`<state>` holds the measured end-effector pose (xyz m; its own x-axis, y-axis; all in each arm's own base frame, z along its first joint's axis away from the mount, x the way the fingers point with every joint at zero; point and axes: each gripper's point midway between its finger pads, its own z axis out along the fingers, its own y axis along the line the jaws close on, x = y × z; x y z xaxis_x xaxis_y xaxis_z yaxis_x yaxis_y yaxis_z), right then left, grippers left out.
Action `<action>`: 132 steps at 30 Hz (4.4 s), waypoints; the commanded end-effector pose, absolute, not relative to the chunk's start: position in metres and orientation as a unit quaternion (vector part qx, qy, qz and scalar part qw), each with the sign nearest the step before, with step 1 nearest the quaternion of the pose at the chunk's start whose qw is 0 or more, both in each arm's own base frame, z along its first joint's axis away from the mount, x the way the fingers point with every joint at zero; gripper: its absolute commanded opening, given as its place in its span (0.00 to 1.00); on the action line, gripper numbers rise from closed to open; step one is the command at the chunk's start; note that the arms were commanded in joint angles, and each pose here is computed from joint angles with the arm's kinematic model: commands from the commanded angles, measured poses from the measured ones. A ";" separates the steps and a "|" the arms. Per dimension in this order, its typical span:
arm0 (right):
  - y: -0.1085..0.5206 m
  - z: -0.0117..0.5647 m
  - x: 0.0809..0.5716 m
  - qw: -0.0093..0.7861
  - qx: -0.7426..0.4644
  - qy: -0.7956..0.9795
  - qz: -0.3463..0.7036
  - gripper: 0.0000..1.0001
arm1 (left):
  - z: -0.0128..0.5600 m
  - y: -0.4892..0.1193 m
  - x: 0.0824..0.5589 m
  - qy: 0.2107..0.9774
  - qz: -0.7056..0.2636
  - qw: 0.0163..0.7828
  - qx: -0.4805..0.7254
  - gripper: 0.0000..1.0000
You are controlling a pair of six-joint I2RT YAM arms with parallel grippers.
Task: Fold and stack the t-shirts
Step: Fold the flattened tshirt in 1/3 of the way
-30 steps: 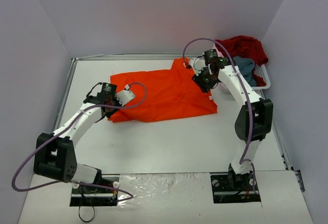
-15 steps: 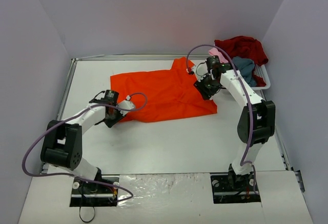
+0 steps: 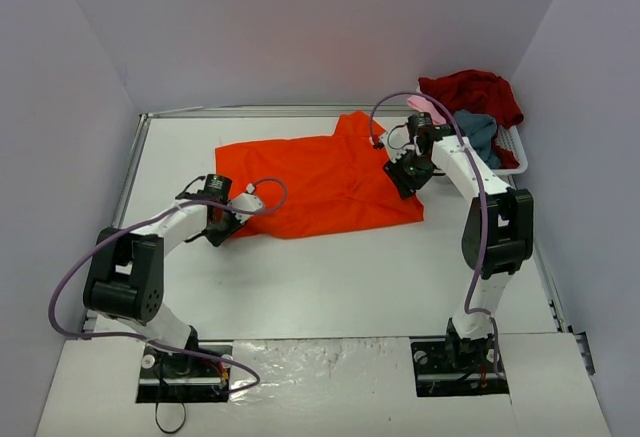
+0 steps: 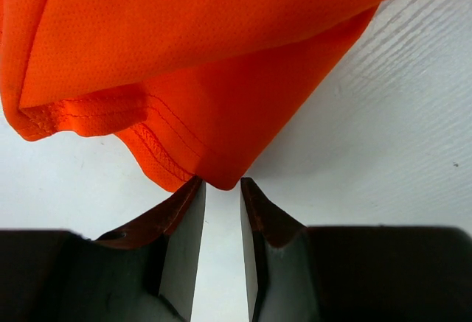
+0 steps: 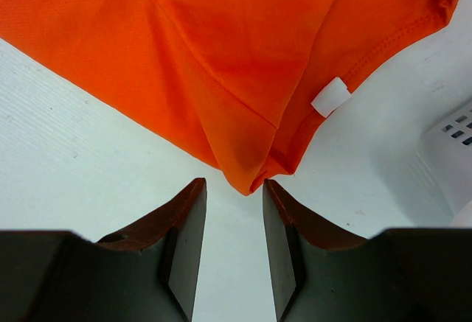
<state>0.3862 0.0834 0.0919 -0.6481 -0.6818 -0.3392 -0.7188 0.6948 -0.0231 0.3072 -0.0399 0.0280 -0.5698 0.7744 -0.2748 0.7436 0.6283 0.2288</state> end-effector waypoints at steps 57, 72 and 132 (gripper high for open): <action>0.045 0.028 0.351 0.049 -0.364 0.926 0.084 0.09 | 0.045 -0.049 0.322 0.884 0.009 0.215 0.414 0.02; 0.034 0.001 0.356 0.026 -0.355 0.932 0.073 0.06 | 0.044 -0.050 0.321 0.886 0.006 0.214 0.411 0.02; 0.013 -0.025 0.352 0.002 -0.327 0.942 0.079 0.00 | 0.042 0.023 0.281 0.877 0.107 0.160 0.439 0.13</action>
<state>0.3711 0.0267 0.0068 -0.7756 -0.6146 -0.1437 -0.6300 0.7677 0.1170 0.2810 0.0176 0.0294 -0.5702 0.7993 -0.1896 0.7440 0.6003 0.2934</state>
